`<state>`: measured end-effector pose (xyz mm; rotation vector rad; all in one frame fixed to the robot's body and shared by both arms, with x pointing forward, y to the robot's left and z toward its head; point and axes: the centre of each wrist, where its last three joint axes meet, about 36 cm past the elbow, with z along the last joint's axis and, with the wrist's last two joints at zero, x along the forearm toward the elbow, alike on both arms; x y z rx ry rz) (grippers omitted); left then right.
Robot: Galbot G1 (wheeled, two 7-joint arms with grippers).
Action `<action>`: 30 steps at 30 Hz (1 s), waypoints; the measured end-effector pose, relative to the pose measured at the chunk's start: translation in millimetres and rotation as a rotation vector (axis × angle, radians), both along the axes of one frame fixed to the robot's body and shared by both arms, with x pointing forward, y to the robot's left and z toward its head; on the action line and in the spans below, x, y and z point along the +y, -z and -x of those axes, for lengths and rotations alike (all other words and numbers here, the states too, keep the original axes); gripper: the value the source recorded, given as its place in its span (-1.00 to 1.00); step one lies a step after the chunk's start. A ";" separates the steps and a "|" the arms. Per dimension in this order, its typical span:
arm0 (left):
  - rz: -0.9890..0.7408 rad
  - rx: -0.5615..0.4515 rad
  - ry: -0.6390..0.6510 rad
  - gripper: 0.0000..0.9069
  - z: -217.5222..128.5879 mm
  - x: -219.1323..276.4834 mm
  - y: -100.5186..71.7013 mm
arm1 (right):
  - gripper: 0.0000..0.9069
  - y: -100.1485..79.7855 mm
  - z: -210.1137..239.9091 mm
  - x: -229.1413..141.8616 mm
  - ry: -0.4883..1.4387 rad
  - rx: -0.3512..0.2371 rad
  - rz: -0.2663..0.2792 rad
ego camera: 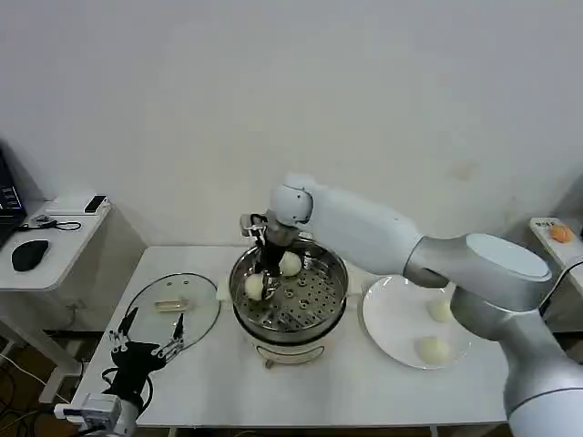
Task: Take steamed baozi put them in steamer then cover it.
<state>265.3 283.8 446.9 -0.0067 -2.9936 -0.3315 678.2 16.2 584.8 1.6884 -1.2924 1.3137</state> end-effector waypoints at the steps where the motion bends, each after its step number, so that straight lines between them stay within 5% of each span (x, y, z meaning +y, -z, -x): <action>1: 0.000 0.000 0.000 1.00 0.0 0.0 0.0 | 1.00 1.9 0.4 0.2 0.001 0.000 -0.001; 9: -0.004 0.003 0.002 1.00 0.6 0.4 0.3 | 1.00 1.5 1.7 -0.7 0.005 -0.009 -0.007; 17: -0.003 -0.005 0.006 1.00 0.9 -0.9 -3.0 | 1.00 -24.4 2.6 -19.3 -0.010 -0.043 -0.031; 30: -0.001 -0.005 0.020 1.00 1.4 -2.4 -5.3 | 1.00 -84.4 15.9 -152.0 0.021 -0.114 -0.033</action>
